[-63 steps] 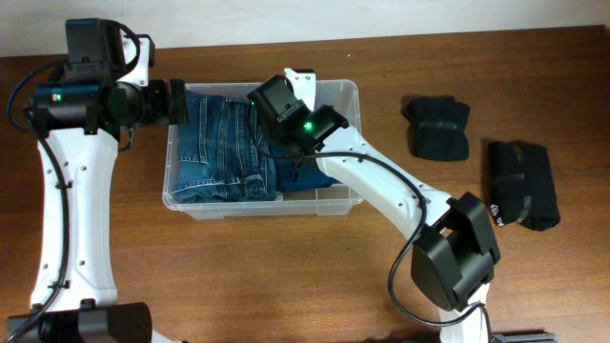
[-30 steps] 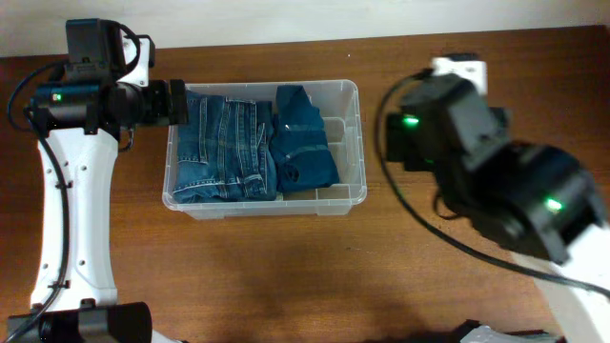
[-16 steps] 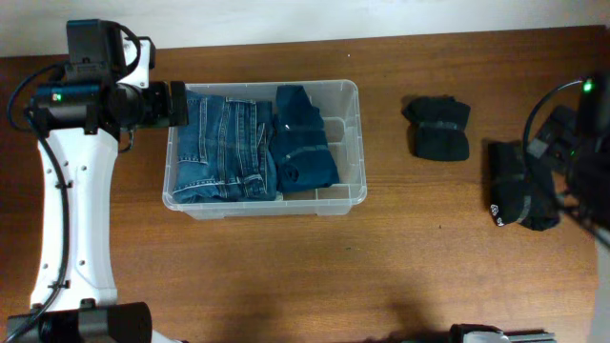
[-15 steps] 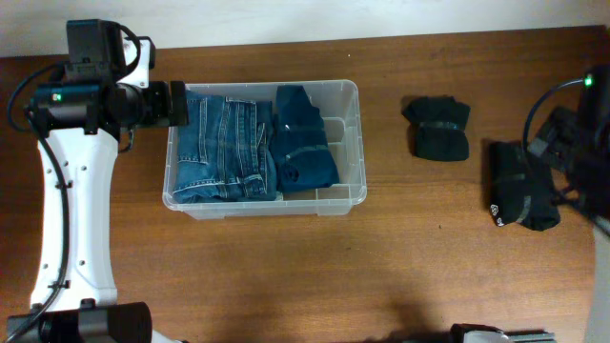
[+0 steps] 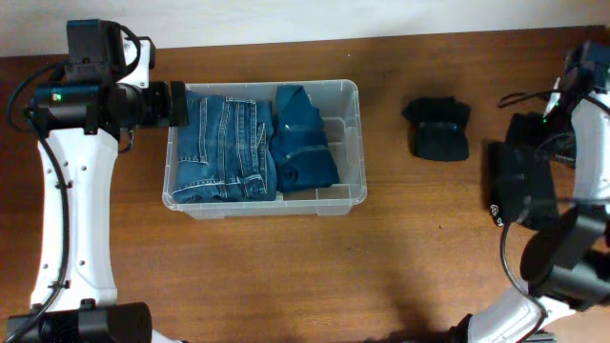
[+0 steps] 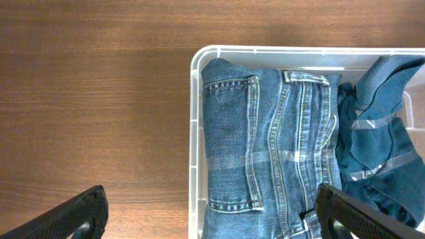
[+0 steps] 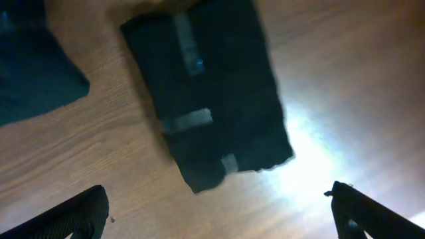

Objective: Pack container
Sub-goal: 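Grasp the folded black garment on the right with the right gripper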

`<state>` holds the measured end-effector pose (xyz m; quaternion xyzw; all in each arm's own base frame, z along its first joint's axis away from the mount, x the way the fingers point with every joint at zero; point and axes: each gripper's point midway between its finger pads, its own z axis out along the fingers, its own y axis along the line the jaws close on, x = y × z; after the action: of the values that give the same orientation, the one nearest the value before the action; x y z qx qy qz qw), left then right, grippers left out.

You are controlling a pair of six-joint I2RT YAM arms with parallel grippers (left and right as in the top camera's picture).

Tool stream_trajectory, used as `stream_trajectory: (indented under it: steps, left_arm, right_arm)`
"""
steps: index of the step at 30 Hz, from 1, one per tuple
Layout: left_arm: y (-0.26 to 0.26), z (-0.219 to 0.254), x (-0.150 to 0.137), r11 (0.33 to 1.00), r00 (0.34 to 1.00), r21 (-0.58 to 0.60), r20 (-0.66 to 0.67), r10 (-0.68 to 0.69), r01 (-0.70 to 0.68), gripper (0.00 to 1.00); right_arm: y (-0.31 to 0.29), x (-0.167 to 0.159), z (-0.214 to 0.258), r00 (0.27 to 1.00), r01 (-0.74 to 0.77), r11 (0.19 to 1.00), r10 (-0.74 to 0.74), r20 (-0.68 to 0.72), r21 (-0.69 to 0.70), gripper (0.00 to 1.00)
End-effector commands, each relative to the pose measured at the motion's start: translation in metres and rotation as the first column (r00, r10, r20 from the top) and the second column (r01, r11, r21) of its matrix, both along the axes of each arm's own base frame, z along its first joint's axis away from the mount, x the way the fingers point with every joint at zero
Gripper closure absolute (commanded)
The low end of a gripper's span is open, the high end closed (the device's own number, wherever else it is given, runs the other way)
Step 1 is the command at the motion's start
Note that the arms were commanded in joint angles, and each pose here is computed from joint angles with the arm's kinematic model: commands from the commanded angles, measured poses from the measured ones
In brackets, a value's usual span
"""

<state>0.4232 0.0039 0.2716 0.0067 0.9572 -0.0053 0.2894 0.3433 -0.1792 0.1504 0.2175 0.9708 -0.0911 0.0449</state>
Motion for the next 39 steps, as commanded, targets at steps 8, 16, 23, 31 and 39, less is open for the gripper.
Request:
stream_trajectory:
  steps: [8, 16, 23, 31, 39]
  left_arm:
    - [0.003, 0.002, 0.0, 1.0, 1.0, 0.0, 0.005, 0.015, -0.015, 0.01]
    - [0.003, 0.002, 0.0, 1.0, 1.0, -0.001, 0.007, 0.015, -0.015, 0.01]
    - [0.003, 0.002, 0.001, 1.0, 1.0, 0.0, 0.008, 0.015, -0.015, 0.01]
    - [0.003, 0.002, 0.001, 1.0, 1.0, 0.0, 0.008, 0.015, -0.015, 0.01]
    - [0.003, 0.002, 0.001, 1.0, 1.0, 0.0, 0.008, 0.015, -0.015, 0.01]
  right_arm:
    - [-0.012, 0.017, -0.052, 0.997, -0.065, 0.996, 0.068, -0.04, 0.069, 0.01]
    - [-0.022, 0.01, -0.098, 0.993, -0.016, 0.99, 0.032, -0.113, 0.143, 0.05]
    - [-0.021, 0.008, -0.114, 0.989, -0.005, 0.987, 0.029, -0.148, 0.163, 0.39]
    - [-0.018, 0.001, -0.139, 0.978, 0.005, 0.981, 0.035, -0.204, 0.193, 0.59]
    - [-0.015, -0.003, -0.136, 0.976, 0.056, 0.98, -0.013, -0.218, 0.193, 0.96]
